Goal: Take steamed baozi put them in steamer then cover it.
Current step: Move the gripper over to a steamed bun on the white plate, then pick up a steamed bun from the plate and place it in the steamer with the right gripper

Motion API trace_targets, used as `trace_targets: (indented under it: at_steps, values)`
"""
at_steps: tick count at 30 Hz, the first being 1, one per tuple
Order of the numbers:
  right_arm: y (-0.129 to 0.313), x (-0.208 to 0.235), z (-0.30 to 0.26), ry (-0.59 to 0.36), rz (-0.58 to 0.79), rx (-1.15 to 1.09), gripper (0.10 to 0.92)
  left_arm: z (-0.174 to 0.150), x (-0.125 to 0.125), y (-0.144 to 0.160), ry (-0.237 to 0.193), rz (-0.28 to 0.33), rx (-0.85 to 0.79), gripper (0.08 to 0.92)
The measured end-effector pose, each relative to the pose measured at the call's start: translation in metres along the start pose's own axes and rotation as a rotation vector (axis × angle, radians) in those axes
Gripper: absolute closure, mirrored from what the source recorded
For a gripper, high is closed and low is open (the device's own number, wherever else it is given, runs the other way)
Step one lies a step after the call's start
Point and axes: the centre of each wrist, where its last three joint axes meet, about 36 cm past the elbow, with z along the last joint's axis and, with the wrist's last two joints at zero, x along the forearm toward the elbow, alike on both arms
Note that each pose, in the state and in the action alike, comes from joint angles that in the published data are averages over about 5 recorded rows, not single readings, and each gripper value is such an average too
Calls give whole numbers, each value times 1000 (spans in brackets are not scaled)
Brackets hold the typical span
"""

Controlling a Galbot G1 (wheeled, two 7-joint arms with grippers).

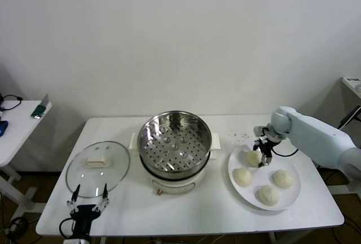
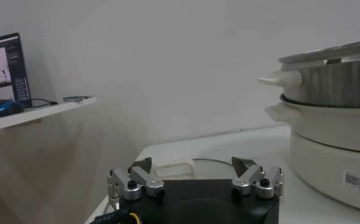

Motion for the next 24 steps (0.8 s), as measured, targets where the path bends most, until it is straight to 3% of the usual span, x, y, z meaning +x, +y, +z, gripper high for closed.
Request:
trace_targets:
  at_steps: [15,24]
  values:
    - [-5,21,0,-17,26,23,317,1,1,0,1,-3,6,177]
    - [-27,80,-26,-34,75,148,318,0,4,0,3,-2,9,177]
